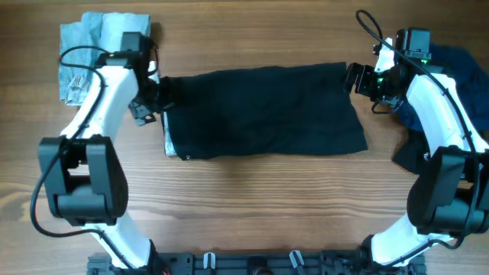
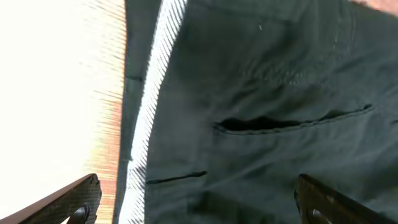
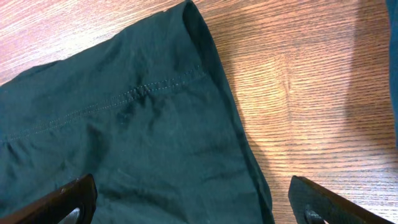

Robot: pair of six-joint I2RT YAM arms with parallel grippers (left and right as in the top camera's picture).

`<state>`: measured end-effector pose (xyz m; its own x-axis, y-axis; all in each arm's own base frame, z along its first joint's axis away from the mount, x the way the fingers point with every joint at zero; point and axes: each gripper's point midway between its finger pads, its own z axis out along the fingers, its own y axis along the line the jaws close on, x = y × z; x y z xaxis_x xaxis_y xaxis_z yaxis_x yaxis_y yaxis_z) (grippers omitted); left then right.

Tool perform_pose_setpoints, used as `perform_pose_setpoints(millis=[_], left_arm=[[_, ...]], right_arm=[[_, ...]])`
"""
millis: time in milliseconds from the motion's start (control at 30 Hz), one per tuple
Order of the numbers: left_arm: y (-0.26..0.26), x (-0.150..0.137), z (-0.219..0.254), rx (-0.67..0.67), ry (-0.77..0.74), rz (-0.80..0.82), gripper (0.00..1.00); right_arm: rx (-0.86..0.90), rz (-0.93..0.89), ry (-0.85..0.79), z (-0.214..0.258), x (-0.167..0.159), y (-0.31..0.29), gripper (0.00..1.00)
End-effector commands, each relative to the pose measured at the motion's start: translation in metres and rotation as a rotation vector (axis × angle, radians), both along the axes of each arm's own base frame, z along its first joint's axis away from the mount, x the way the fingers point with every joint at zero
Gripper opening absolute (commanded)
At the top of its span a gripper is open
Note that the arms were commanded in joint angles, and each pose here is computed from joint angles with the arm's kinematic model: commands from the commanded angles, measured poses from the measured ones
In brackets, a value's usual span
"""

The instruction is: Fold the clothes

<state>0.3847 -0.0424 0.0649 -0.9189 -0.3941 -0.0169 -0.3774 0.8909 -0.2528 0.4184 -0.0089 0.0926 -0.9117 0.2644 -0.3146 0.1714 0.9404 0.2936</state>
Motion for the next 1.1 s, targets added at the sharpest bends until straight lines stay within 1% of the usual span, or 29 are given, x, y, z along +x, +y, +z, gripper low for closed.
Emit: perform_pose_setpoints(millis=[0,67,233,500,733,900,1033,1067], left_arm=[[-0.002,0.002,0.007,-0.062,-0.023,-0.027,1.0],[-0.002,0.0,0.005,-0.061,-0.019,-0.038,1.0],[0.001,-0.012,-0.018,-0.062,0.01,-0.032,1.0],[0.024,-0.009,-0.043,-0.07,-0.042,0.032,1.0],[0.01,0.0,-0.046,-0.162,-0.103,0.011,1.0],[0.005,-0.004,-0.064,-0.193,-0.059,0.011,0.98],[-0.005,-0.007,-0.077,-0.256,-0.036,-0.027,0.98],[-0.005,-0.009,-0.081,-0.257,-0.026,-0.029,0.96]], right_arm=[[0.015,0.026,-0.004,-0.002,0.004,0.004,1.0],[0.015,0.027,-0.004,-0.002,0.004,0.004,0.99],[0.018,0.027,0.009,-0.005,0.001,0.005,0.99],[0.02,0.027,0.019,-0.007,-0.002,0.005,0.99],[0.026,0.032,0.015,-0.007,-0.001,0.007,0.99],[0.026,0.032,0.017,-0.007,-0.001,0.007,1.0],[0.026,0.033,0.018,-0.007,-0.002,0.008,1.0],[0.026,0.034,0.018,-0.007,-0.002,0.008,1.0]])
